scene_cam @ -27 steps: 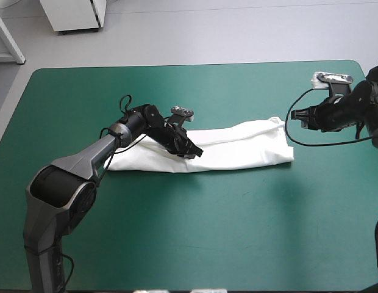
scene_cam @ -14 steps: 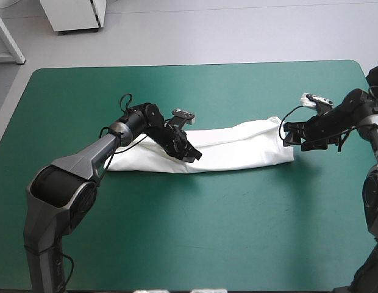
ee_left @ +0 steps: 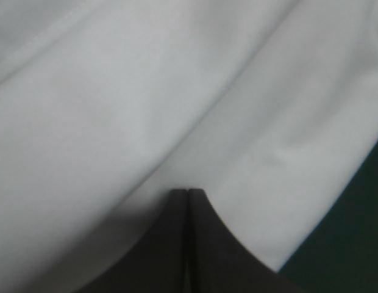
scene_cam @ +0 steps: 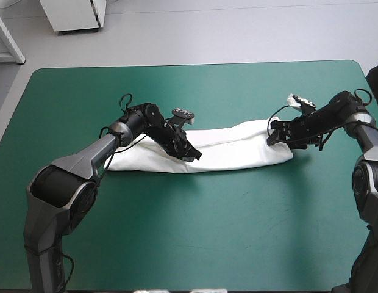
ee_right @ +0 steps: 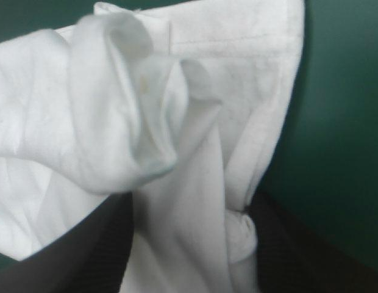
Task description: Fold the cloth
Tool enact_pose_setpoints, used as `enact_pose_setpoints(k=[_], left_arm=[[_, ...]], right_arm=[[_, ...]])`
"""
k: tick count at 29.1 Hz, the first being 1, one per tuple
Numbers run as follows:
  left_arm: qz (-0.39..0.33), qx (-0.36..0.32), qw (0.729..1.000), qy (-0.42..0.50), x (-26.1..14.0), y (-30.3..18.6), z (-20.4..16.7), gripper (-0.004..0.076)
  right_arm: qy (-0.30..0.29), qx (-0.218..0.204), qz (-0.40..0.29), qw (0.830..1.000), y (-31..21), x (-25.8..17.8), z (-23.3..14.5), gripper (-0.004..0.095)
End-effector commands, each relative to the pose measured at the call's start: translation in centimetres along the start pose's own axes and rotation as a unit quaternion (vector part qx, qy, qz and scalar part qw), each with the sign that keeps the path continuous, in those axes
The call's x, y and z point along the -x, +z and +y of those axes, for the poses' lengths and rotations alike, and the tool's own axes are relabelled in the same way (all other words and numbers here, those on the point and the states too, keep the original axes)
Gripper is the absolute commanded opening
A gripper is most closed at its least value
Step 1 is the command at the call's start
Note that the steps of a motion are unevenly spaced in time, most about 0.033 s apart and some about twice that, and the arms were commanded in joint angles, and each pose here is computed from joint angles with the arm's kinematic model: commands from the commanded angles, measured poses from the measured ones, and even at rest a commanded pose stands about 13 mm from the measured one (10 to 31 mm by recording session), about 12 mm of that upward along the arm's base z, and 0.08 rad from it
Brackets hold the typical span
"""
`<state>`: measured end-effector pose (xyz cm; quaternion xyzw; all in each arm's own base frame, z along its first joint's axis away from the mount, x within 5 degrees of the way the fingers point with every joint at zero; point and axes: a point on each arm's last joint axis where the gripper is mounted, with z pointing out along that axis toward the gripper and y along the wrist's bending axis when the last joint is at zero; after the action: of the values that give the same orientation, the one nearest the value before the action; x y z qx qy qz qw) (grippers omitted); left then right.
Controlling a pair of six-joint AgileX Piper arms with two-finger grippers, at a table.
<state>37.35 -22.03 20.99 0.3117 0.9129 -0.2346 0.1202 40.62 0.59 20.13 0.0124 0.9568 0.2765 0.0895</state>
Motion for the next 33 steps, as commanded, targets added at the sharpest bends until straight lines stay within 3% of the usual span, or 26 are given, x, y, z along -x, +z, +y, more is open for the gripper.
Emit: enact_pose_setpoints(k=[1, 2, 4, 12, 17, 25, 33], left_arm=[[-0.037, -0.003, 0.999, 0.011, 0.9, -2.5, -1.4, -0.0009], [-0.037, -0.001, 0.999, 0.012, 1.0, -2.5, -1.4, -0.0009], [-0.037, 0.005, 0.999, 0.014, 1.0, -2.5, -1.3, -0.0009], [-0.034, 0.015, 0.999, 0.019, 0.9, -2.5, -1.1, -0.0009], [-0.042, 0.018, 0.999, 0.016, 1.0, -2.6, -1.1, -0.0009], [-0.050, 0.036, 0.998, 0.011, 1.2, -2.5, -0.7, -0.0009], [-0.061, 0.041, 0.997, 0.012, 1.5, -3.0, -0.8, -0.0009]], right_arm=[[-0.010, 0.006, 0.015, 1.000, 0.6, -0.2, 0.6, 0.0339], [-0.011, 0.004, 0.011, 1.000, 0.6, -0.1, 0.6, 0.0175], [-0.017, 0.003, 0.006, 1.000, 0.5, 0.0, 0.6, -0.0011], [-0.051, 0.062, -0.023, 0.996, -2.8, 2.1, 3.8, -0.0017], [-0.092, 0.101, -0.093, 0.986, -7.8, 3.5, 7.6, -0.0017], [-0.144, 0.095, -0.167, 0.971, -13.9, 2.3, 11.5, -0.0017], [-0.152, 0.090, -0.176, 0.968, -14.7, 1.8, 12.0, -0.0017]])
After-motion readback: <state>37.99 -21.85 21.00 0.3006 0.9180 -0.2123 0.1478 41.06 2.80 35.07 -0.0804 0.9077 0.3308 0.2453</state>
